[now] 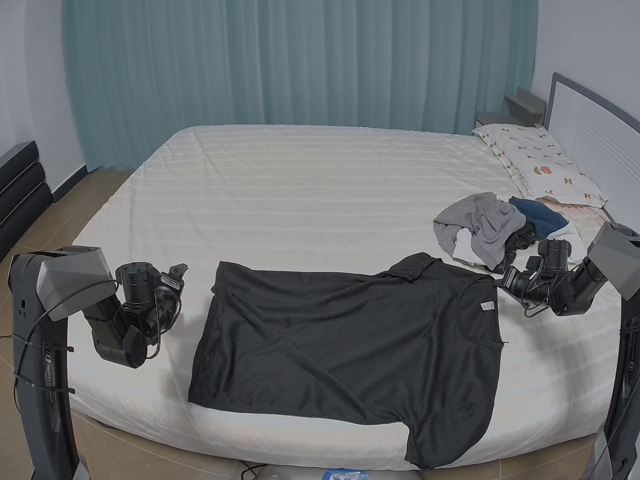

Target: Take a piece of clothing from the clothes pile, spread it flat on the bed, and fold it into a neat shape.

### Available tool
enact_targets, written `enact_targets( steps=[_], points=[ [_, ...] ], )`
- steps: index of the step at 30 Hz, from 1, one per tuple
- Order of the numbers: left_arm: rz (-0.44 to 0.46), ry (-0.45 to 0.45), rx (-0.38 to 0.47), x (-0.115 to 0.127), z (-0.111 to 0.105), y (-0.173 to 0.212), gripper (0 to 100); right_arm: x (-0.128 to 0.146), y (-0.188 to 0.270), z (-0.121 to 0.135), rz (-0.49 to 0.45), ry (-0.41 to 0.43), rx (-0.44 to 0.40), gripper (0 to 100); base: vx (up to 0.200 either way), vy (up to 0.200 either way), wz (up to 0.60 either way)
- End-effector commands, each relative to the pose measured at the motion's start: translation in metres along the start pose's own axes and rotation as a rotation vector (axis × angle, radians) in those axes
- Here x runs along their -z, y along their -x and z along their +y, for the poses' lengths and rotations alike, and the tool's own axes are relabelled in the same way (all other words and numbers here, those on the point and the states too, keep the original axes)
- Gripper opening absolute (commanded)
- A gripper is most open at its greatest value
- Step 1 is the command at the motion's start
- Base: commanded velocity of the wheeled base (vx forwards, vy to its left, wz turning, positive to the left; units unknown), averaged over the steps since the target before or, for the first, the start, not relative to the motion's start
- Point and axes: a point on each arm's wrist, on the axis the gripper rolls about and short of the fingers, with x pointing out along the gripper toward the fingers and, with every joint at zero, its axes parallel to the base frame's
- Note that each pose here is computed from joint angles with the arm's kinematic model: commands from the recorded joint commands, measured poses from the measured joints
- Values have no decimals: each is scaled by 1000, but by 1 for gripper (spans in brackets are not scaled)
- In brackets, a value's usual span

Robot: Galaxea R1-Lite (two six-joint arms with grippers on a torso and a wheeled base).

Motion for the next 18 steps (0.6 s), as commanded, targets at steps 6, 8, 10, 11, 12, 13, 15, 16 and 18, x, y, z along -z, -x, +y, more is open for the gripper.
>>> enact_targets(
  steps=[6, 8, 10, 11, 12, 13, 15, 16, 18],
  points=[
    [52, -55, 12, 7, 6, 13, 100, 11, -2, -10, 35, -4, 18, 100, 0, 0, 0],
    [54, -71, 35, 9, 6, 18, 100, 11, 3, -7, 31, -9, 16, 100, 0, 0, 0],
    [53, -131, 63, 14, 9, 27, 100, 5, 21, 1, 22, -20, 2, 100, 0, 0, 0],
    [56, -153, 66, 16, 10, 29, 100, 4, 28, 4, 23, -30, 1, 100, 0, 0, 0],
    [63, -175, 67, 18, 11, 32, 100, 4, 38, 7, 26, -47, 1, 100, 0, 0, 0],
    [73, -190, 68, 22, 11, 34, 100, 7, 48, 10, 37, -63, 3, 100, 0, 0, 0],
    [94, -205, 70, 30, 9, 37, 100, 16, 65, 14, 64, -86, 6, 100, 0, 0, 0],
    [101, -208, 74, 33, 8, 37, 100, 20, 73, 16, 77, -94, 11, 100, 0, 0, 0],
    [111, -215, 80, 37, 6, 38, 100, 32, 89, 17, 109, -116, 27, 100, 0, 0, 0]
  ],
)
